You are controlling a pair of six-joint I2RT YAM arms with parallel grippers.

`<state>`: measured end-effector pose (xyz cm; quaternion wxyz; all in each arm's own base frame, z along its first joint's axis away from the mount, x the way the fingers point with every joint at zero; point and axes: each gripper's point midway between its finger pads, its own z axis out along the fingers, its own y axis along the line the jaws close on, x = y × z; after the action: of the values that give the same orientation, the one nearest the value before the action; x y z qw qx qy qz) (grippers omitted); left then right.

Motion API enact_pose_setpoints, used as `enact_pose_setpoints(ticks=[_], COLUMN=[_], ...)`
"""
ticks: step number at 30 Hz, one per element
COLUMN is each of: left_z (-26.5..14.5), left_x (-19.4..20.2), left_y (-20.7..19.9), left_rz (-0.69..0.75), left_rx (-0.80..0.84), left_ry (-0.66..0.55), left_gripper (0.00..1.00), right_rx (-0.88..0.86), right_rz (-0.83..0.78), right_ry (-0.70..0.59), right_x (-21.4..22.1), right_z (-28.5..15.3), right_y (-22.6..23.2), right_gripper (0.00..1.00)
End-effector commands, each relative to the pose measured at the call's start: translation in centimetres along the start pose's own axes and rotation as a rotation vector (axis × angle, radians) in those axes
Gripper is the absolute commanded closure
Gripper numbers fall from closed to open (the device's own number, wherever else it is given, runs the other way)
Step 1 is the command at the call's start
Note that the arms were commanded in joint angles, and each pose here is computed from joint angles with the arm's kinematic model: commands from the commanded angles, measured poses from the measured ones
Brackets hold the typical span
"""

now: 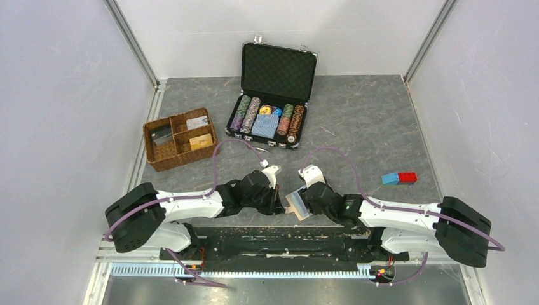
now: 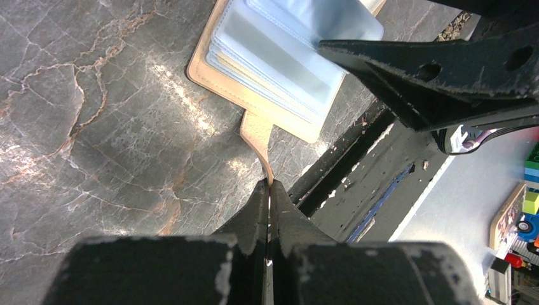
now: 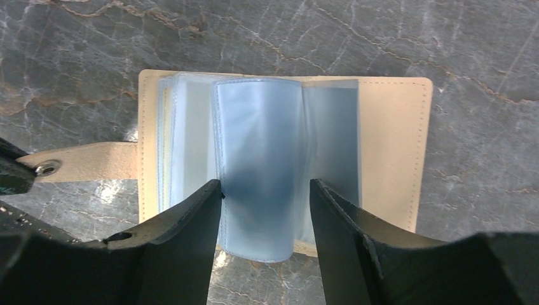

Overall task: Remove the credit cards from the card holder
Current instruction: Open the card holder at the center of the board.

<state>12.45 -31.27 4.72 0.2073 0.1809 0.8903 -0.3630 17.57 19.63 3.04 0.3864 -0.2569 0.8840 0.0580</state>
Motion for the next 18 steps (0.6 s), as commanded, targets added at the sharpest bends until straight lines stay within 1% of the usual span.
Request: enact_pose_setpoints(ticks=[1, 4, 11, 14, 18], left_z=[-0.4, -0.4, -0.5, -0.5, -0.6], left_x=[-0.9, -0.9, -1.1, -1.1, -1.1], left_y=[-0.2, -0.2, -0.4, -0.5, -0.6], left_rz=[0.043, 0.042, 0.043, 0.043, 0.042], left_rx=[0.011, 0.011, 0.015, 0.019, 0.023], left_ry=[-0.042, -0.043, -0.047, -0.048, -0.048], left_gripper=[0.98, 0.98, 0.98, 0.98, 0.98], right_rx=[0.085, 0.118, 0.269, 0.306, 0.354], right_rz=[0.029, 0.041, 0.064, 0.071, 0.093], right_ry=[-0.050, -0.063, -0.080, -0.097, -0.080], right_x=[-1.6, -1.9, -2.6, -2.9, -3.2], right_z=[-0.8, -1.3, -3.1, -3.6, -4.1], right_y=[-1.5, -2.3, -5.4, -6.5, -8.3], right_gripper=[0.44, 0.43, 0.43, 0.43, 0.44])
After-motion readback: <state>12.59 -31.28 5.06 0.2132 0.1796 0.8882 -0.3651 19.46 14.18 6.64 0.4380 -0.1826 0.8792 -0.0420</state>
